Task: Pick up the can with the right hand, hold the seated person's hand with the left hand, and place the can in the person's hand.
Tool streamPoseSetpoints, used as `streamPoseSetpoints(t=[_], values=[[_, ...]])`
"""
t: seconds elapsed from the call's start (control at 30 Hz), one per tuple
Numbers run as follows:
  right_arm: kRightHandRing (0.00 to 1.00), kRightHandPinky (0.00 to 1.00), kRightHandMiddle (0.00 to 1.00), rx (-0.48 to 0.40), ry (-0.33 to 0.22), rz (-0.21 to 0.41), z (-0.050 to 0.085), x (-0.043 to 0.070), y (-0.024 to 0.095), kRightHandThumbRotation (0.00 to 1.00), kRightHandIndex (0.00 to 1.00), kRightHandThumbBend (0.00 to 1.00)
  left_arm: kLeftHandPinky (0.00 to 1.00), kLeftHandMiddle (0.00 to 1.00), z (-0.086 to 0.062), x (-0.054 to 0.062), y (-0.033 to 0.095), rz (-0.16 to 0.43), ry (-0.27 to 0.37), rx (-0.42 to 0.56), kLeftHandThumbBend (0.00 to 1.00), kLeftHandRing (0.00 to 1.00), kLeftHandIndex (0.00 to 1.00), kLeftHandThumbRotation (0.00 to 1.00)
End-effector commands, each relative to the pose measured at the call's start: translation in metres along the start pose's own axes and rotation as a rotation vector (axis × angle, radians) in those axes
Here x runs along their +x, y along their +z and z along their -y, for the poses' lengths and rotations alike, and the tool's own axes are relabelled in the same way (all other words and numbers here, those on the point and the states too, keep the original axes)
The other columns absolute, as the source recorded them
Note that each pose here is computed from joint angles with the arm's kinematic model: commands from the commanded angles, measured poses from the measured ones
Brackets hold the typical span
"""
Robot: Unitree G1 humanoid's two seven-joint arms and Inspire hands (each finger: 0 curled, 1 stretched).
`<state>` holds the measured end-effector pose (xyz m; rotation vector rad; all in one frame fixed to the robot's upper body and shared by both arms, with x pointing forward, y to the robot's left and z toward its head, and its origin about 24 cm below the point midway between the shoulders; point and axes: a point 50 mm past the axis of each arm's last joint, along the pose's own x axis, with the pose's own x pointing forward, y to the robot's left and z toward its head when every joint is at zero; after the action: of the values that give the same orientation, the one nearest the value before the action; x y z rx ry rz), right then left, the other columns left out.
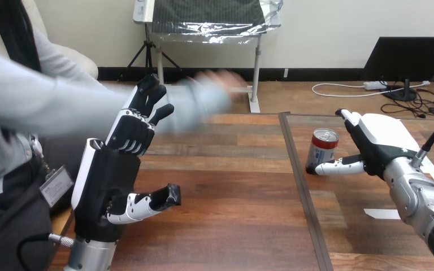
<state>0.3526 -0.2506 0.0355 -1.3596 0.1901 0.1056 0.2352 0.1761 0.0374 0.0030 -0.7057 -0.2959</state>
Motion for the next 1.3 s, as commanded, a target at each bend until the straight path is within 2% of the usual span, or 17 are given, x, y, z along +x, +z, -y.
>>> streamPoseSetpoints(t=[0.0,0.57,0.8,1.27], values=[[1.00,0.99,0.96,-0.030,-0.086,0.053,0.035,0.014,0.017,0.62,0.97,1.00,0.88,0.97,0.001,0.013,0.002,0.045,-0.008,0.004,1.00,0.96,0.94,0.52],[1.00,0.99,0.93,-0.044,-0.051,0.059,0.031,0.014,0.021,0.60,0.93,1.00,0.87,0.97,0.002,0.014,0.002,0.050,-0.004,0.004,1.00,0.95,0.93,0.53],[0.99,0.98,0.92,-0.074,-0.035,0.064,0.028,0.014,0.021,0.60,0.92,1.00,0.87,0.97,0.002,0.014,0.002,0.051,-0.002,0.002,1.00,0.96,0.93,0.53],[0.98,0.97,0.90,-0.078,-0.019,0.065,0.024,0.013,0.020,0.59,0.90,1.00,0.86,0.96,0.003,0.016,0.002,0.054,-0.003,0.008,1.00,0.95,0.93,0.53]])
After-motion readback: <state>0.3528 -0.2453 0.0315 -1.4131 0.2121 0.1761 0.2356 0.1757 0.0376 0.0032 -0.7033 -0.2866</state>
